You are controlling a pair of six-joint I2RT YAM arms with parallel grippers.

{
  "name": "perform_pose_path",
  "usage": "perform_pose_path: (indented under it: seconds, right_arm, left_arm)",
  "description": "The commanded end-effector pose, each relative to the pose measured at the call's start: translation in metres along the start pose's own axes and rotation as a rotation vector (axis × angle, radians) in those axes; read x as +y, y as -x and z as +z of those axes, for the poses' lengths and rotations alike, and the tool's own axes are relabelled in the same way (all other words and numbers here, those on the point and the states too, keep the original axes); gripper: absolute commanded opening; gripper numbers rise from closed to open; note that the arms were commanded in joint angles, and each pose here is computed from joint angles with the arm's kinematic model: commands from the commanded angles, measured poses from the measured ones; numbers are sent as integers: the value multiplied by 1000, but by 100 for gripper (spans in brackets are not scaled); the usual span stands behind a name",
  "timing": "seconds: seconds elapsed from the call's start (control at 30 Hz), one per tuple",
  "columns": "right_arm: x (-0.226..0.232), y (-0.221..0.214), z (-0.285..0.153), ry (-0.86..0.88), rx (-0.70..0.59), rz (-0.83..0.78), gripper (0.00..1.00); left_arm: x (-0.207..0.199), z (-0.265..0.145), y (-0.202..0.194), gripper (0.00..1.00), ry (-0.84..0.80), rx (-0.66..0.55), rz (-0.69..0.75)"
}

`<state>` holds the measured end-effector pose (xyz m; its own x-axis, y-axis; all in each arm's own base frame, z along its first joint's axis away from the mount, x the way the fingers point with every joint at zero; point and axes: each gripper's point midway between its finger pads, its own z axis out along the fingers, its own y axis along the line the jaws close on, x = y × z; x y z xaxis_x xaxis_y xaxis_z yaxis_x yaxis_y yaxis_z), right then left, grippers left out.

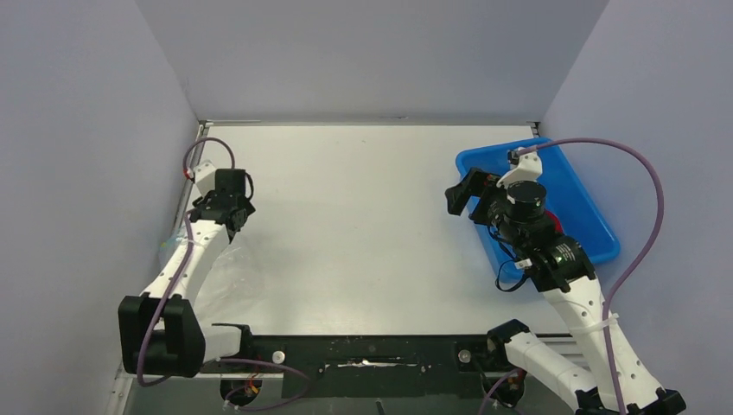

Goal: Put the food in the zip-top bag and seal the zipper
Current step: Pick up the zipper food storage bag at the center of the board.

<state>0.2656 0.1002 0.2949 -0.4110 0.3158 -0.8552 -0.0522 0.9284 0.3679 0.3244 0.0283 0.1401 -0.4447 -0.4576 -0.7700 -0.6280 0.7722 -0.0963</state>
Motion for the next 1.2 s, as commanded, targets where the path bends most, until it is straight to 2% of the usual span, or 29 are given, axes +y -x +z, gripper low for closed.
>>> perform_pose_path:
  seconds: [0.0, 0.23, 0.5, 0.7, 0.77, 0.87, 1.03, 1.17]
  right_arm:
    - [3, 13, -6, 13, -34, -21, 98]
    - [-2, 20, -15, 6, -77, -38, 98]
    - [-2, 23, -23, 15, -99, -29, 98]
    - [-2, 18, -25, 21, -90, -11, 98]
    - [-4, 15, -25, 17, -87, -1, 98]
    - [-5, 11, -24, 18, -83, 6, 98]
    - [0, 10, -25, 38, -56, -6, 98]
    - [3, 10, -27, 60, -60, -5, 98]
  left_arm:
    - [28, 23, 27, 52, 139, -40, -116]
    - [41, 45, 29, 52, 252, -22, -143]
    - [55, 54, 14, 58, 357, 18, -148]
    - [56, 63, 2, 60, 374, 58, -143]
    - [55, 63, 2, 53, 367, 62, -146]
    - [51, 63, 3, 37, 329, 57, -142]
    - [43, 58, 6, 0, 251, 46, -158]
    - [37, 52, 9, 0, 208, 47, -165]
